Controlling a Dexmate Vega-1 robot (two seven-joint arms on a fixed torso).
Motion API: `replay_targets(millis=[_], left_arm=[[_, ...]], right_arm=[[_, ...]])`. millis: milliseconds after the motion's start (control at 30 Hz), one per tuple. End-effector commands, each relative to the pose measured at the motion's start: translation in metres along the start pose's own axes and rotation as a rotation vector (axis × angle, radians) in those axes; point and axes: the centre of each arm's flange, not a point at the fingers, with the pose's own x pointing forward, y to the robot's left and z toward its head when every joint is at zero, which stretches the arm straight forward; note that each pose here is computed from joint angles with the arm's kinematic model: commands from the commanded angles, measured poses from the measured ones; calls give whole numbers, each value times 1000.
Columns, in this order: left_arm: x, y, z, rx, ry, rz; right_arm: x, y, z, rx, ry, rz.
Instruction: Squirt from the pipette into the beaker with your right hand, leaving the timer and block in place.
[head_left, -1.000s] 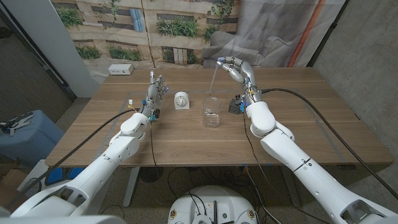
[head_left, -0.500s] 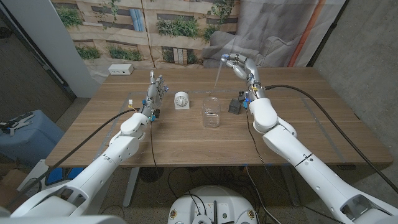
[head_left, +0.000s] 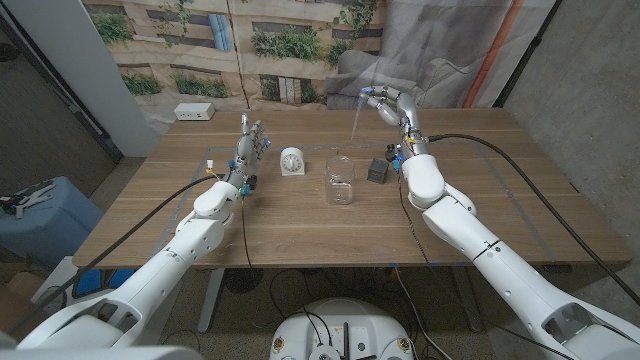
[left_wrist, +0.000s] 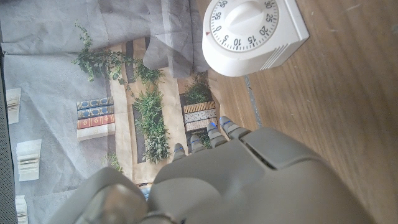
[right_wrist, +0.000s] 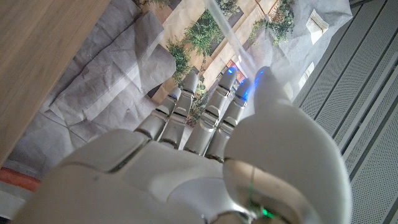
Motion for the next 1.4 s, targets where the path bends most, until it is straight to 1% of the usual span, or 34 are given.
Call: replay_targets(millis=[33,333,567,733,800,1100,1400], left_arm=[[0,0,0,0,0,0],[0,0,0,0,0,0],[0,0,0,0,0,0],[0,0,0,0,1,-7],[0,0,0,0,0,0],[0,0,0,0,0,0],[0,0,0,0,0,0]], right_arm=[[12,3,-10,-55,-7,-20],[21,9,-20,-77,-19,-8],[27,11,-28,-87,-9,17],[32,14,-34,-89,10,29],[33,15,-36,-89,7,38],[34,20,-47,-94,8,59],[30,25,-60,-106,35,79]])
